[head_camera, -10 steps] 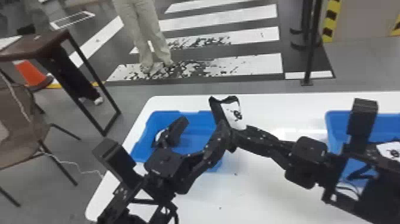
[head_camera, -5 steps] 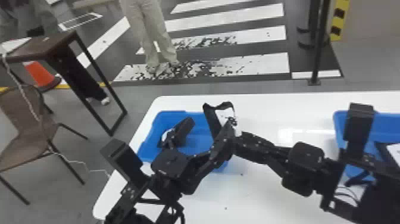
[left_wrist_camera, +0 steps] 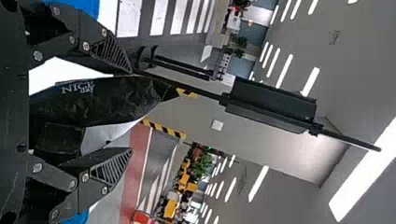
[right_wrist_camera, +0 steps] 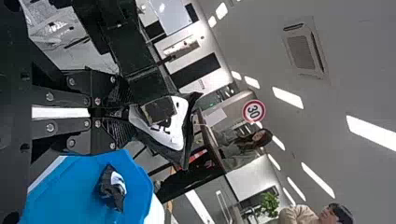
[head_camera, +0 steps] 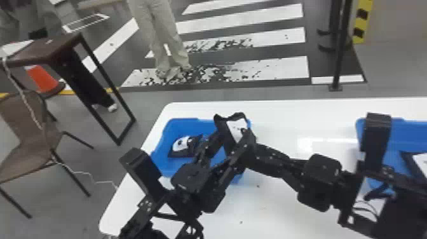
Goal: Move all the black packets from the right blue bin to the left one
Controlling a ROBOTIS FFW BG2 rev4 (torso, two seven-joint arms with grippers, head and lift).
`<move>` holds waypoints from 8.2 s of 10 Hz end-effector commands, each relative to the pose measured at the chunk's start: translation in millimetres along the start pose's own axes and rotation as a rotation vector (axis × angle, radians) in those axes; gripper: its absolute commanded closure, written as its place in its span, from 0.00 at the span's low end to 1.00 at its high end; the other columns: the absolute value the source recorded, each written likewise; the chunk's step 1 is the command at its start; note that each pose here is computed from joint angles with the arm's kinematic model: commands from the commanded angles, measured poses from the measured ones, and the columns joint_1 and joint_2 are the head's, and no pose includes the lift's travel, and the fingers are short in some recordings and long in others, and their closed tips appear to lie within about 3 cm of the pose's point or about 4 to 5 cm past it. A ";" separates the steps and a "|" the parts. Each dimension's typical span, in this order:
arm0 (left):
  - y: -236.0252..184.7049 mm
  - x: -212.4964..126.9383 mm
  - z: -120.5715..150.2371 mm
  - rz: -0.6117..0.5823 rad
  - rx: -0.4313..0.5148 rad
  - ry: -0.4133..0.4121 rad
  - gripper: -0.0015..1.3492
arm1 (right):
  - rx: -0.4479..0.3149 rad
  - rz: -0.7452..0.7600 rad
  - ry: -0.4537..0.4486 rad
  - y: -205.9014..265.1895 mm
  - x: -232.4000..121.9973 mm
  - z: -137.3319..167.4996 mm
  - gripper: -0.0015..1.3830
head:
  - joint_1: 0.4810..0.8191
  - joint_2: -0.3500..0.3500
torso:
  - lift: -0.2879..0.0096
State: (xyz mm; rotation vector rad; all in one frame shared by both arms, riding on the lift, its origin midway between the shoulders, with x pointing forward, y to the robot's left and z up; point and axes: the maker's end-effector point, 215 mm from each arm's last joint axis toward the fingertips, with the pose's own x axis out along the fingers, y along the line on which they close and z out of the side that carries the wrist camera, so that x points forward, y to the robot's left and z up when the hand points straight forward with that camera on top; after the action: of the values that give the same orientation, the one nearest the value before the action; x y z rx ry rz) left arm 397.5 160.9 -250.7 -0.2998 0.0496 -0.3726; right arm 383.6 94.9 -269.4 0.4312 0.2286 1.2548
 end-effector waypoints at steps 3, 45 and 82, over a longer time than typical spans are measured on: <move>12.8 -8.1 12.7 0.053 0.003 -0.049 0.91 | 0.003 -0.004 0.006 -2.4 0.4 -3.0 0.79 | 0.63 1.00 | 0.50; 57.1 -53.5 84.8 0.199 0.131 -0.363 0.25 | 0.216 -1.237 0.691 -297.8 -339.7 -65.3 0.13 | 0.63 0.44 | 0.50; 6.8 -3.6 24.6 0.040 0.022 -0.149 0.91 | -0.026 0.063 0.030 -0.5 25.6 11.2 0.81 | 0.63 1.00 | 0.50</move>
State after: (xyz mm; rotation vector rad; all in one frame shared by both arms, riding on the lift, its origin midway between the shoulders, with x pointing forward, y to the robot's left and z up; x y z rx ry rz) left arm 399.2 174.3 -228.3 -0.3034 -0.0981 -0.3110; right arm 394.3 117.7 -257.1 0.4025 0.2259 1.3293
